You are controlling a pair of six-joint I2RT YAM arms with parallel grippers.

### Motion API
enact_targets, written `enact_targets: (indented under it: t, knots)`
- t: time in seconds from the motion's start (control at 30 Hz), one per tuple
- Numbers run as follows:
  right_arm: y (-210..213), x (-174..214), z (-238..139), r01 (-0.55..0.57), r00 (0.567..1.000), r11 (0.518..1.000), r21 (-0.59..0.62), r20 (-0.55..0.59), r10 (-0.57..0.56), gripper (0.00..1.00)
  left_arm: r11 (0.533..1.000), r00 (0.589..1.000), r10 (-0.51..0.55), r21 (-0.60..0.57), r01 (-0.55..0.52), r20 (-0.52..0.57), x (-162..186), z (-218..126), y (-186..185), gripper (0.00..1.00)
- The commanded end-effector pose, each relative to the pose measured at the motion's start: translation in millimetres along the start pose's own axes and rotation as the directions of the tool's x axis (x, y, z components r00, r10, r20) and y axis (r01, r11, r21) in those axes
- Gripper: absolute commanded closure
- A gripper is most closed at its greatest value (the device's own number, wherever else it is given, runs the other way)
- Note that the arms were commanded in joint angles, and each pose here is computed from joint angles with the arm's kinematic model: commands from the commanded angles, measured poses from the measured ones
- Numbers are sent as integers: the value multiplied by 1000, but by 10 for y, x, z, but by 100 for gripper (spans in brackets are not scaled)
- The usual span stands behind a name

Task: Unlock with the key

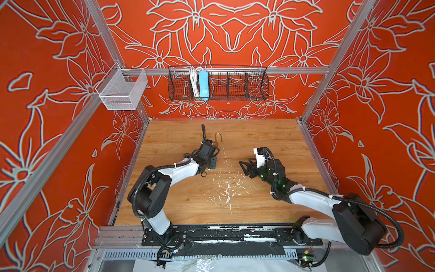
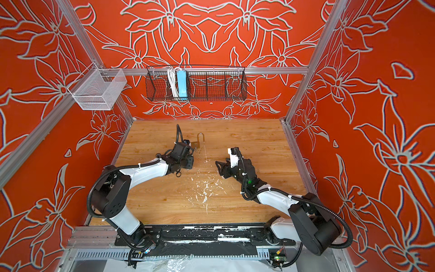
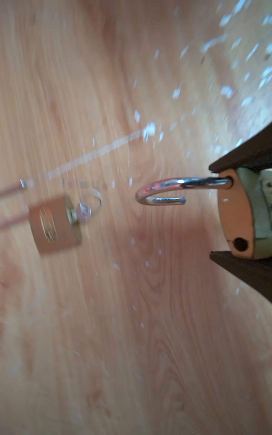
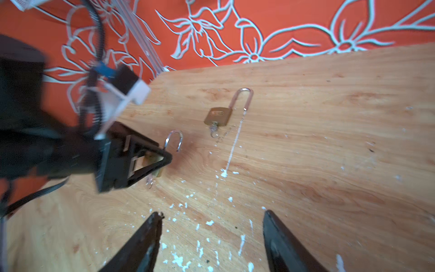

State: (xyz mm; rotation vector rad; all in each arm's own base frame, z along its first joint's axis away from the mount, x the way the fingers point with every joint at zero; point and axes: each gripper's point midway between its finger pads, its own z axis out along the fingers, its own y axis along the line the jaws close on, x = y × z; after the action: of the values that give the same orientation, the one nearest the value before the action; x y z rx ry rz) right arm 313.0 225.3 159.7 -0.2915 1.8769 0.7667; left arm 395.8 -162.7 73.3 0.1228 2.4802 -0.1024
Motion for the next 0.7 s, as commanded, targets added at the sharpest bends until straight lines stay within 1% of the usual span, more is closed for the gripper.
enact_targets:
  t: [0.0,0.07,0.2,0.3,0.4,0.5,0.57,0.67]
  knots:
    - [172,-104,-38,32,998,995,-95,65,-26,24,1000,999,-11,24,12,-44,-170,63,18,100]
    - [139,-84,-22,31,998,996,-81,61,-26,20,1000,996,-30,3,30,-80,-235,165,135,100]
    - [140,-74,0,32,998,996,-83,56,-27,12,996,991,-88,-21,87,-101,-415,347,327,100]
    - [154,-66,16,30,998,995,-95,56,-25,8,992,986,-105,-83,95,-128,-537,471,496,100]
    - [158,-64,27,26,998,995,-101,60,-20,2,983,978,-126,-151,101,-166,-560,587,687,100]
    - [168,-61,34,21,998,994,-109,63,-14,2,976,968,-153,-183,117,-198,-536,712,861,100]
    - [163,-58,38,21,998,994,-108,63,-14,2,971,952,-204,-171,168,-226,-492,782,943,100]
    - [158,-62,37,27,998,994,-104,65,-20,2,956,931,-268,-185,227,-246,-419,829,1071,100]
